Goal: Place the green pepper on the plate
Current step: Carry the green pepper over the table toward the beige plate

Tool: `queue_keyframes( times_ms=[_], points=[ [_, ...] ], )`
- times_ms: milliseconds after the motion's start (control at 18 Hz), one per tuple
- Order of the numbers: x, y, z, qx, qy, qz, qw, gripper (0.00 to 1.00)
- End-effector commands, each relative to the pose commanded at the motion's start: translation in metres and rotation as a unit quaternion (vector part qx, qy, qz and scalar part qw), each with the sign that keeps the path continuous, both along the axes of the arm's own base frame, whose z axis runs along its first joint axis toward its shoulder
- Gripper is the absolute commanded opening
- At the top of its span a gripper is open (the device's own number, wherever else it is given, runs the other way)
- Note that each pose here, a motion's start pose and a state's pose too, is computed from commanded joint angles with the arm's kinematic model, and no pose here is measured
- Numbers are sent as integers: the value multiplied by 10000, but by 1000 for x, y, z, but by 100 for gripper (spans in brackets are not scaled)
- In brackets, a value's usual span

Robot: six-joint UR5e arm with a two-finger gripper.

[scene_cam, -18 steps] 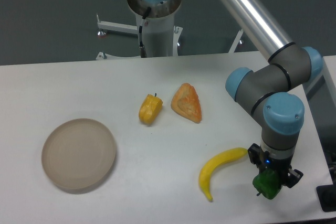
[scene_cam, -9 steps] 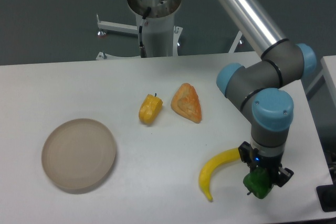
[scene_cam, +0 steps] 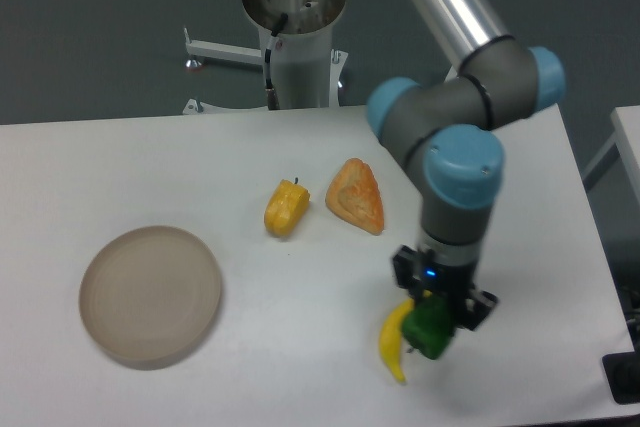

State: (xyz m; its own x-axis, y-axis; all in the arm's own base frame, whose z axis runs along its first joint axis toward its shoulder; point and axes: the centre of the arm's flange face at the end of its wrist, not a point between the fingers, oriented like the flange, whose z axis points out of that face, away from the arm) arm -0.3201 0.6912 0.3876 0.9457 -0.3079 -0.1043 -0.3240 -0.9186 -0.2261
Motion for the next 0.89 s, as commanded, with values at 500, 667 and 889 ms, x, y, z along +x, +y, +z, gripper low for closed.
queue_keyframes(
  times_ms=[500,667,889],
  points=[
    [146,16,-5,-120,-606,575,9964,29],
    [193,21,-14,-267,-662,770,9945,29],
    [243,21,-28,-457,-688,909,9924,29]
  ],
)
